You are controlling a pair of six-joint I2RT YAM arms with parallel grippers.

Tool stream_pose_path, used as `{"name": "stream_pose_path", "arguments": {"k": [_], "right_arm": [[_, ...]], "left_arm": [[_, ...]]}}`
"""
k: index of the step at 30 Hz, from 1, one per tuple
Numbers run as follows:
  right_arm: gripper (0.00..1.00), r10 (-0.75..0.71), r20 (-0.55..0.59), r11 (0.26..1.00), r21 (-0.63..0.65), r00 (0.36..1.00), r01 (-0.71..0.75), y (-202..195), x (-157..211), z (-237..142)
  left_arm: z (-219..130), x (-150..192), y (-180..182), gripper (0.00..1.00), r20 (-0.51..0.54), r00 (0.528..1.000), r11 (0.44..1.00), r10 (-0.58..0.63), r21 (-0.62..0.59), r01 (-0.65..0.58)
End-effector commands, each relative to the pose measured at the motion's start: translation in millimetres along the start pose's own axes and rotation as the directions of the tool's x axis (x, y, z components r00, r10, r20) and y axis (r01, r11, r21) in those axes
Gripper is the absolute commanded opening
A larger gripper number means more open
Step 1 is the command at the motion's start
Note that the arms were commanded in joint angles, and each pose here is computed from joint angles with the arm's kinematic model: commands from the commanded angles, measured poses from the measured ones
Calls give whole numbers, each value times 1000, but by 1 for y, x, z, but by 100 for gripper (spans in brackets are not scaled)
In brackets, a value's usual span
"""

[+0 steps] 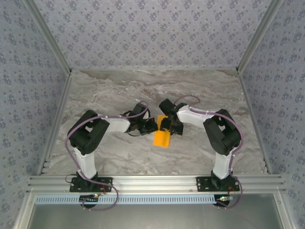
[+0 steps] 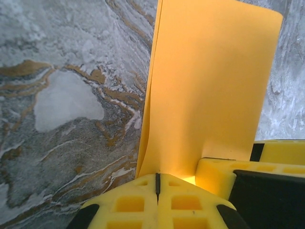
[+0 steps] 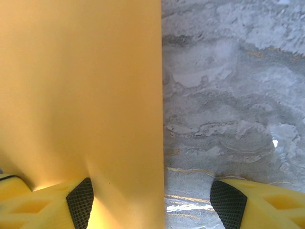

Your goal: Fold a paper plane with a square sheet of paper (pick it up from the middle)

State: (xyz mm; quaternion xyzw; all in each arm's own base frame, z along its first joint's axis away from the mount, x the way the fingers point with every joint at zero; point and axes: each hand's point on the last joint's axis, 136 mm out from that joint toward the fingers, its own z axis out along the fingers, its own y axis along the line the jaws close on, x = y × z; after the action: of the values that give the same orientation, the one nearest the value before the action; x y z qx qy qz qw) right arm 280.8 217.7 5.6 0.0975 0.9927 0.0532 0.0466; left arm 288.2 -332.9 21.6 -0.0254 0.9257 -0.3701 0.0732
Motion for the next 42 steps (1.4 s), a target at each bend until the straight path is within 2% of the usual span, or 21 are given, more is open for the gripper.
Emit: {"name": "stream_pose_path", "arguments": {"k": [1, 11, 14, 16, 19, 20, 25, 28, 32, 36, 42], "right_arm": [[75, 20, -148, 1000, 7, 989, -19, -14, 39, 40], [74, 73, 96, 971, -236, 993, -49, -6, -3, -60], [70, 50, 139, 948, -318, 989, -3, 4, -7, -77], [64, 30, 147, 929, -368, 989, 27, 15, -9, -82], [47, 5, 150, 906, -420, 989, 59, 30, -12, -82], [46, 13, 149, 912, -406, 989, 49, 29, -14, -80], [52, 64, 158, 970, -241, 985, -24, -3, -29, -59], [60, 35, 110, 967, -254, 993, -6, -2, -29, -45], [64, -60, 48, 956, -286, 997, 71, 13, -22, -34], [63, -92, 22, 953, -287, 995, 95, 18, -20, -27], [54, -95, -10, 967, -237, 995, 90, 10, -18, -15]], "left_arm": [[5, 14, 28, 0, -51, 999, 992, -10, -129, 3], [8, 30, 56, 0, -85, 995, 975, -52, -222, 32], [9, 31, 56, 0, -86, 995, 973, -54, -230, 33], [10, 32, 57, 0, -89, 994, 971, -60, -237, 38], [10, 34, 60, 0, -86, 994, 966, -68, -256, 44], [10, 34, 60, 0, -85, 994, 964, -70, -260, 45], [9, 34, 58, 0, -79, 994, 963, -70, -266, 46], [9, 34, 54, 0, -76, 995, 963, -66, -266, 44], [8, 34, 50, 0, -74, 995, 963, -63, -267, 41], [8, 33, 47, 0, -72, 995, 964, -63, -262, 42], [6, 30, 41, 0, -64, 996, 966, -56, -255, 38]]}}
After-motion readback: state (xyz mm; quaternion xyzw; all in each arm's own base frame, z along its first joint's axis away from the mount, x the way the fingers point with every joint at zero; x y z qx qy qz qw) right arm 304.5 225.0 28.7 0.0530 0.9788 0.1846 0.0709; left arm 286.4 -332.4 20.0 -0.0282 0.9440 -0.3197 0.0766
